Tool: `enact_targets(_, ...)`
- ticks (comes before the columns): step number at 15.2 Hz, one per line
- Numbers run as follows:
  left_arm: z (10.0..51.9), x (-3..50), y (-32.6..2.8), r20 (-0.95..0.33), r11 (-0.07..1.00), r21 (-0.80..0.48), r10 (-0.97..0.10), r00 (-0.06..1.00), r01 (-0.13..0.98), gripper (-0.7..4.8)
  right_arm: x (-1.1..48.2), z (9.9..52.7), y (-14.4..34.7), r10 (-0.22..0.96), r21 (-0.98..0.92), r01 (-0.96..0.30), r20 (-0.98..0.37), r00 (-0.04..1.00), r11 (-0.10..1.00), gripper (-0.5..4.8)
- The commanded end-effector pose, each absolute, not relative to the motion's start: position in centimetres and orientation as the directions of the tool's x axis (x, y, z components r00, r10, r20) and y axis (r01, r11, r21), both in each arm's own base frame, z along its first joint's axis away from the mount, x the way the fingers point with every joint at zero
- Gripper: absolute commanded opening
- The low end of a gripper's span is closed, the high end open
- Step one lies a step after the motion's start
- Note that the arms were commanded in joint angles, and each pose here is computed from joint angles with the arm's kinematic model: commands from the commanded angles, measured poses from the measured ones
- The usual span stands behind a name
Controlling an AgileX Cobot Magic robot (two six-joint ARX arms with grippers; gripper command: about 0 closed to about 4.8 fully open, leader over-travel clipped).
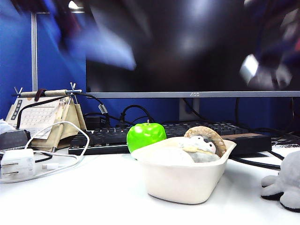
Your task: Place the tilting octopus upright.
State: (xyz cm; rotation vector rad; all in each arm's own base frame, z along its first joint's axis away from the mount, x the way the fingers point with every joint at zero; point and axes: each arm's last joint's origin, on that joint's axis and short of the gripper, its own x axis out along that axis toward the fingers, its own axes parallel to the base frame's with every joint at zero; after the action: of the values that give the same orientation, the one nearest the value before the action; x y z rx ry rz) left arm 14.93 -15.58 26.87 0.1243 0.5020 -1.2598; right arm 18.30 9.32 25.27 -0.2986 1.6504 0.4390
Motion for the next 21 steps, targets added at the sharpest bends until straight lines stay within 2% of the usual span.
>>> enact_targets(1, 30.0, 12.2, -13.2, -0.315, 0.312, -0.187, -0.917, 0.244, 0.931, 3.41, 16.1, 27.8, 8.5, 0.189, 0.189, -0.447, -0.981, -0.044, 0.875, 2.43)
enact_targets(2, 31.6, 10.1, -11.3, -0.239, 0.286, -0.189, -0.941, 0.239, 0.939, 3.41, 14.3, 29.4, 7.9, 0.306, 0.271, -0.461, -0.952, 0.002, 0.845, 2.43)
enact_targets(3, 32.1, 9.1, -10.4, -0.201, 0.257, -0.188, -0.955, 0.219, 0.948, 3.41, 13.4, 30.1, 7.6, 0.363, 0.310, -0.473, -0.932, 0.022, 0.824, 2.43)
enact_targets(4, 33.2, 6.9, -8.6, -0.117, 0.200, -0.154, -0.976, 0.184, 0.968, 3.41, 11.3, 31.5, 6.9, 0.481, 0.385, -0.514, -0.874, 0.063, 0.766, 2.42)
enact_targets(5, 33.7, 5.7, -7.6, -0.070, 0.169, -0.124, -0.984, 0.161, 0.978, 3.40, 9.8, 32.3, 6.4, 0.552, 0.427, -0.542, -0.829, 0.085, 0.724, 2.39)
enact_targets(7, 34.5, 2.4, -4.9, 0.059, 0.076, -0.043, -0.995, 0.078, 0.996, 3.40, 5.4, 34.0, 4.6, 0.719, 0.505, -0.624, -0.682, 0.135, 0.596, 2.08)
enact_targets(8, 34.7, 1.4, -3.9, 0.100, 0.068, -0.019, -0.993, 0.069, 0.998, 3.40, 3.9, 34.4, 3.9, 0.765, 0.520, -0.652, -0.626, 0.148, 0.552, 2.07)
enact_targets(10, 34.7, -1.2, -1.6, 0.201, 0.072, 0.080, -0.978, 0.054, 0.994, 3.40, -1.8, 35.1, 1.3, 0.881, 0.515, -0.731, -0.395, 0.262, 0.448, 2.06)
enact_targets(11, 34.6, -1.8, -1.0, 0.227, 0.079, 0.104, -0.972, 0.053, 0.991, 3.40, -3.6, 35.2, 0.4, 0.902, 0.469, -0.774, -0.289, 0.320, 0.425, 2.06)
enact_targets(12, 34.5, -2.1, -0.7, 0.246, 0.098, 0.114, -0.967, 0.068, 0.989, 3.40, -5.3, 35.4, -0.5, 0.908, 0.382, -0.824, -0.174, 0.382, 0.419, 1.83)
enact_targets(13, 34.5, -2.1, -0.6, 0.258, 0.140, 0.106, -0.960, 0.108, 0.985, 3.23, -7.2, 35.5, -1.6, 0.877, 0.257, -0.845, -0.018, 0.480, 0.468, 1.14)
enact_targets(14, 34.5, -1.9, -0.6, 0.265, 0.188, 0.095, -0.951, 0.157, 0.977, 2.51, -8.3, 35.6, -2.1, 0.836, 0.181, -0.833, 0.083, 0.542, 0.522, 0.87)
enact_targets(15, 34.4, -1.4, -0.9, 0.267, 0.259, 0.074, -0.936, 0.231, 0.963, 1.56, -8.3, 35.8, -2.2, 0.810, 0.169, -0.811, 0.093, 0.579, 0.560, 0.84)
enact_targets(16, 34.2, -1.1, -1.0, 0.262, 0.290, 0.057, -0.928, 0.266, 0.955, 1.06, -7.8, 35.7, -2.1, 0.788, 0.154, -0.790, 0.087, 0.609, 0.594, 0.84)
enact_targets(17, 33.9, -0.6, -1.3, 0.253, 0.331, 0.037, -0.916, 0.311, 0.943, 0.67, -6.7, 35.3, -1.5, 0.764, 0.120, -0.766, 0.073, 0.641, 0.631, 0.59)
enact_targets(18, 33.6, -0.1, -1.5, 0.250, 0.391, 0.046, -0.895, 0.369, 0.919, 0.66, -5.6, 34.7, -1.0, 0.724, 0.092, -0.725, 0.056, 0.688, 0.682, 0.16)
enact_targets(20, 32.3, 1.2, -2.6, 0.200, 0.434, 0.111, -0.891, 0.407, 0.894, 0.45, -2.7, 32.9, -0.1, 0.648, 0.032, -0.648, 0.023, 0.762, 0.761, 0.07)
enact_targets(21, 31.4, 1.9, -2.9, 0.173, 0.497, 0.115, -0.862, 0.476, 0.860, 0.18, -1.1, 31.9, 0.5, 0.634, 0.027, -0.634, 0.016, 0.773, 0.773, 0.07)
